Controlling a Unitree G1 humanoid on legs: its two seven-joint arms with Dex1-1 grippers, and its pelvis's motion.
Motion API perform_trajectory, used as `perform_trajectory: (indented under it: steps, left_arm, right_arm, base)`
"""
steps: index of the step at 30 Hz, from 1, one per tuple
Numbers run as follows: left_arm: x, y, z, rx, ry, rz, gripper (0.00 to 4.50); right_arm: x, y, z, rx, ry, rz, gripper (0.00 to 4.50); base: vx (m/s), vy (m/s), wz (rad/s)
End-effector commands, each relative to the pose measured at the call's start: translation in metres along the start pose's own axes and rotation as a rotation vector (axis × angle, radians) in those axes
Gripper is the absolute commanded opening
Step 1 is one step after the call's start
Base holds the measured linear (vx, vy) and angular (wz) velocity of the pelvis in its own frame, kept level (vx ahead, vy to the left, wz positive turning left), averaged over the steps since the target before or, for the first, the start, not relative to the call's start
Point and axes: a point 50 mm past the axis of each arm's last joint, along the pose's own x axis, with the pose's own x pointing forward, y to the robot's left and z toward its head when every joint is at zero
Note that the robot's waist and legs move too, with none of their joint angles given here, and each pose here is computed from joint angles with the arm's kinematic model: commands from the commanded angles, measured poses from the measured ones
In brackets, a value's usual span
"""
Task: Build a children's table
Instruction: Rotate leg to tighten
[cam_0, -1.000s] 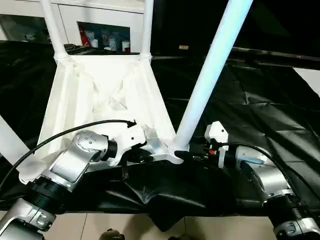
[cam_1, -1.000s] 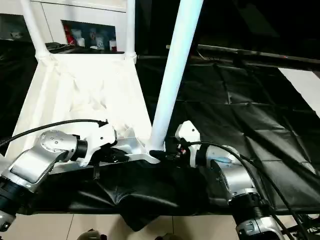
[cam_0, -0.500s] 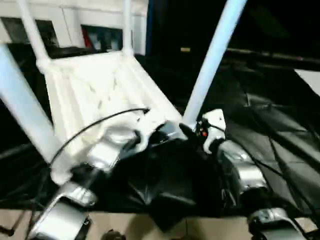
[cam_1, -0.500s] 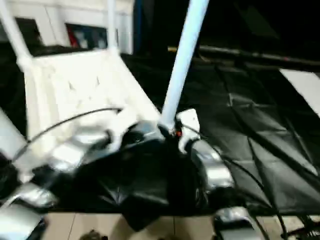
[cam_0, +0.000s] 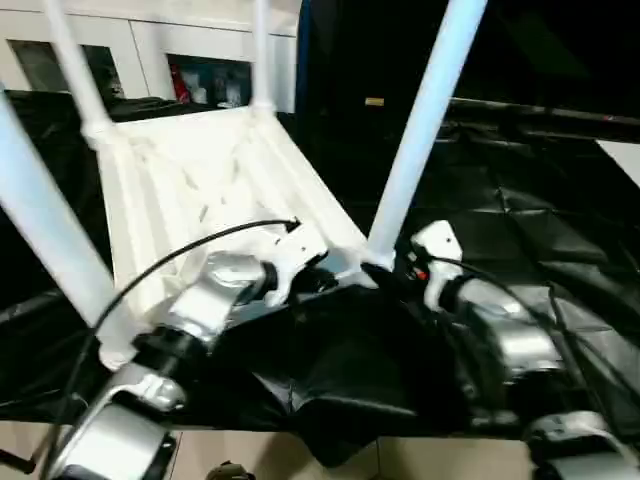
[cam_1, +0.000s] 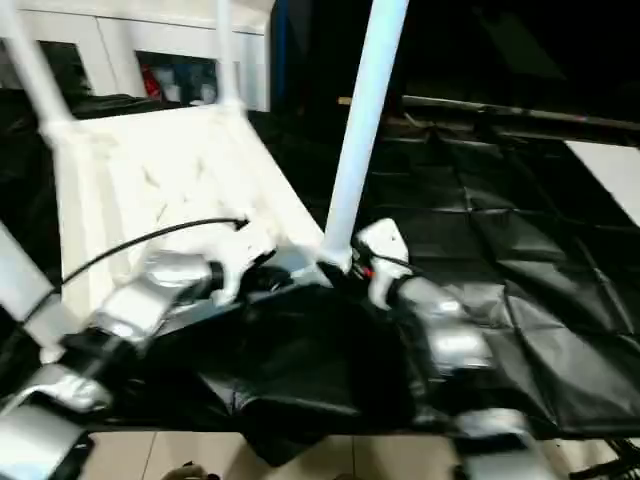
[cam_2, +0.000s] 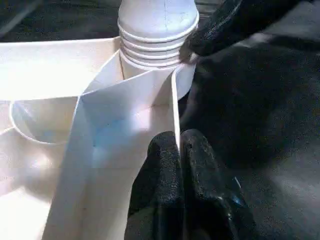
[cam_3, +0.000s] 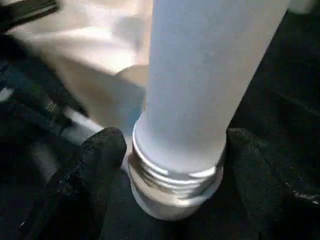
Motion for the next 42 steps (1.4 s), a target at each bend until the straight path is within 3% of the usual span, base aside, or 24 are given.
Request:
perform_trajectory:
  steps: [1, 7, 12, 13, 21, 27, 30, 33, 36, 38, 40, 42]
  left_arm:
    - [0.005, -0.017, 0.009, 0.039, -0.073, -0.172, 0.00]
    - [-0.016, -0.017, 0.005, 0.058, -0.047, -0.281, 0.00]
    - [-0.021, -0.013, 0.003, 0.069, -0.035, -0.273, 0.00]
    - [-0.023, -0.012, 0.003, 0.071, -0.035, -0.260, 0.00]
    - [-0.022, -0.009, 0.001, 0.053, -0.059, -0.221, 0.00]
    - [-0.011, -0.005, 0.001, 0.003, -0.093, -0.122, 0.00]
    - [0.012, -0.005, 0.006, -0.020, -0.096, -0.027, 0.00]
    - [0.030, -0.006, 0.012, -0.026, -0.079, 0.033, 0.00]
    - [0.039, -0.008, 0.017, -0.035, -0.072, 0.058, 0.00]
    - [0.051, -0.010, 0.025, -0.037, -0.077, 0.082, 0.00]
    - [0.054, -0.010, 0.027, -0.026, -0.076, 0.084, 0.00]
    - [0.054, -0.010, 0.028, -0.014, -0.074, 0.080, 0.00]
  right_arm:
    - [-0.002, 0.008, 0.008, -0.036, -0.014, 0.156, 3.56]
    - [-0.009, 0.004, 0.009, -0.069, 0.030, 0.240, 3.56]
    - [-0.007, 0.006, 0.010, -0.056, 0.026, 0.273, 3.56]
    - [-0.006, 0.010, 0.009, -0.054, 0.033, 0.298, 3.29]
    - [-0.006, 0.018, 0.001, -0.033, 0.043, 0.336, 2.74]
    - [0.000, 0.022, -0.013, 0.020, 0.066, 0.219, 2.63]
    - [0.017, 0.021, -0.028, 0.108, 0.110, -0.052, 2.63]
    - [0.032, 0.024, -0.032, 0.194, 0.117, -0.196, 2.62]
    - [0.041, 0.027, -0.031, 0.228, 0.113, -0.255, 2.62]
    - [0.058, 0.036, -0.023, 0.269, 0.088, -0.286, 2.62]
    - [0.064, 0.040, -0.019, 0.270, 0.069, -0.261, 3.18]
    - [0.067, 0.041, -0.014, 0.272, 0.045, -0.243, 3.32]
  base:
    - [0.000, 0.000, 0.00]
    - [0.000, 0.000, 0.00]
    - [0.000, 0.000, 0.00]
    - [0.000, 0.000, 0.00]
    - [0.000, 0.000, 0.00]
    - [0.000, 0.000, 0.00]
    - [0.000, 0.000, 0.00]
    - [0.000, 0.000, 0.00]
    - [0.000, 0.000, 0.00]
    - [0.000, 0.000, 0.00]
    - [0.000, 0.000, 0.00]
    - [0.000, 0.000, 0.00]
